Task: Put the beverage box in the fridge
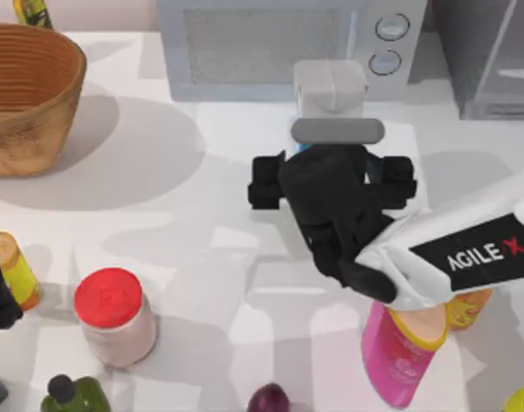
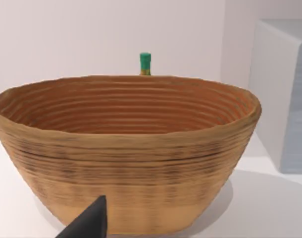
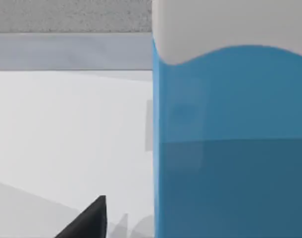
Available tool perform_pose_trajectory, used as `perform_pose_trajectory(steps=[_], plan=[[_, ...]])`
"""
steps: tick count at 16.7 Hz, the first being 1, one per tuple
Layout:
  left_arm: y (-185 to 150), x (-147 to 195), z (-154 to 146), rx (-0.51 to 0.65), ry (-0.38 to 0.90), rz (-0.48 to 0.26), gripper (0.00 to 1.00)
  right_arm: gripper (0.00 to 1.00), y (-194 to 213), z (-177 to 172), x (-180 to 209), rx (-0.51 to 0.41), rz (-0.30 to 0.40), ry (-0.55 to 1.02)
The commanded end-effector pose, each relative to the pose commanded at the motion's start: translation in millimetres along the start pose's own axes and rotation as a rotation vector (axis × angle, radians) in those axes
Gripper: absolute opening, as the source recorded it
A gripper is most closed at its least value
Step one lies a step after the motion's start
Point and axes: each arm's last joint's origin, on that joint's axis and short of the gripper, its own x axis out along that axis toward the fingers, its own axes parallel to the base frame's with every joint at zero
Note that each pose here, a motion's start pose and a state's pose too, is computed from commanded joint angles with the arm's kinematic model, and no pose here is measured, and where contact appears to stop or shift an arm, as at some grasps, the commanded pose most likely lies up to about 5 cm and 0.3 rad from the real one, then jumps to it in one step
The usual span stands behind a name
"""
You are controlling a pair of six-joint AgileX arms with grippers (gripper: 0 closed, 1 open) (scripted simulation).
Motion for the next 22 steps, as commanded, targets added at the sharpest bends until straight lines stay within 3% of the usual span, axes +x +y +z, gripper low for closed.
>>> perform_pose_trajectory(steps=[13, 22], plan=[[0.0, 0.0, 0.0, 0.000, 0.000, 0.000, 1.00, 0.02, 0.0, 0.0, 0.0, 0.000, 0.000, 0.000], [0.0, 0.0, 0.0, 0.000, 0.000, 0.000, 1.00, 0.00, 1.3, 2.7, -1.3, 0.005, 0.004, -0.006]])
